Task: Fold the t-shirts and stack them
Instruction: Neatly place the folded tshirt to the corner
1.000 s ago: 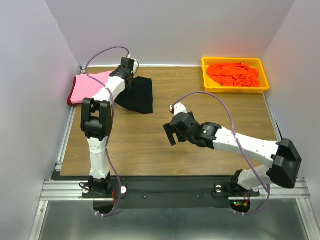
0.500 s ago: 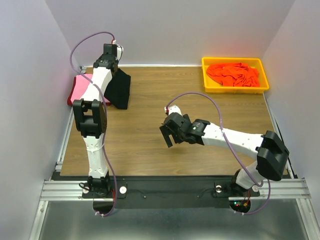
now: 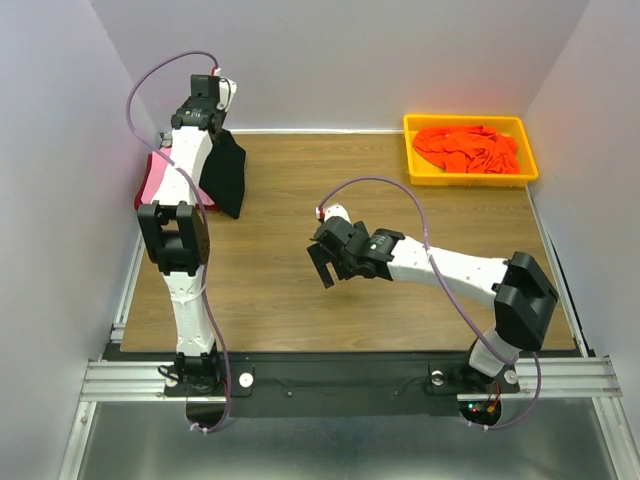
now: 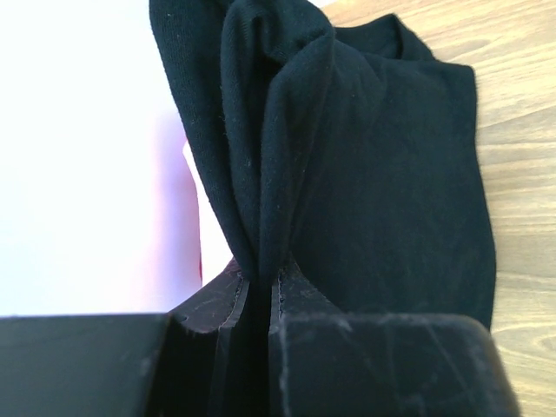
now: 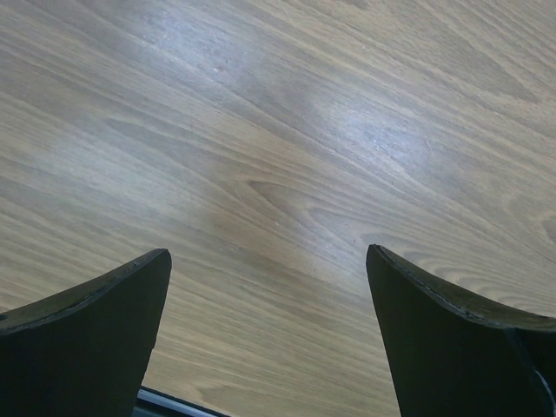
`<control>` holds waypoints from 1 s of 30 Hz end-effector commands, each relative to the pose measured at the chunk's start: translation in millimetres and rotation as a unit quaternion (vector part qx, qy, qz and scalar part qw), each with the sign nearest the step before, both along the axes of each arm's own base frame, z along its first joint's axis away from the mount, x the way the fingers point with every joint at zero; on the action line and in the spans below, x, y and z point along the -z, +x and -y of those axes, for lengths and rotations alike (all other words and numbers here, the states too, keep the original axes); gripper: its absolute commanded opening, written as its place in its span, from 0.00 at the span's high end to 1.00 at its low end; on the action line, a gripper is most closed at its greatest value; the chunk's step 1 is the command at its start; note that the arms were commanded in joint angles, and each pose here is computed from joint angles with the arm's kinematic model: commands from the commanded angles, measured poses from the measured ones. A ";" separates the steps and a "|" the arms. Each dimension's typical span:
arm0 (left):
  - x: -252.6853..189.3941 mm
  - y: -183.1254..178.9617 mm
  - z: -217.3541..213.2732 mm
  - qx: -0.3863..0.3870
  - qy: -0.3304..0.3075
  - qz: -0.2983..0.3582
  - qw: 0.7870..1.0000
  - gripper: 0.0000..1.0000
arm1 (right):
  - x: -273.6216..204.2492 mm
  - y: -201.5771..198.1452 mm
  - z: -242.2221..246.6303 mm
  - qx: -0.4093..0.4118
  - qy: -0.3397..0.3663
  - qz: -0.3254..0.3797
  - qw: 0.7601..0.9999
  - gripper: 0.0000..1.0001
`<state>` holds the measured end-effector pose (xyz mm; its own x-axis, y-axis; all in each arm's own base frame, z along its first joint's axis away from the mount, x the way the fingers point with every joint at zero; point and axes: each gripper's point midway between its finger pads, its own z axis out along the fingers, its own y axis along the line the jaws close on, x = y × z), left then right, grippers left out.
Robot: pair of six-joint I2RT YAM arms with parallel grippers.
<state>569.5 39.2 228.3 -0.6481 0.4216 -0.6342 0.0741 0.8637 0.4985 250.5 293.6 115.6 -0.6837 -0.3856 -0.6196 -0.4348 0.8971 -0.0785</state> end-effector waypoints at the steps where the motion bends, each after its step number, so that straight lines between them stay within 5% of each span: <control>1: -61.7 1.0 -14.8 -0.011 0.008 0.074 0.997 1.00 | -12.3 8.6 -9.5 -0.005 0.005 0.011 1.000 0.00; 17: -92.6 10.8 -57.6 -0.021 -0.051 0.147 0.988 1.00 | -7.6 17.1 -19.6 -0.012 -0.014 0.005 1.000 0.00; 30: -32.9 24.0 -131.5 -0.085 -0.071 0.138 0.984 1.00 | -0.2 20.3 -19.6 -0.009 -0.028 -0.005 1.000 0.00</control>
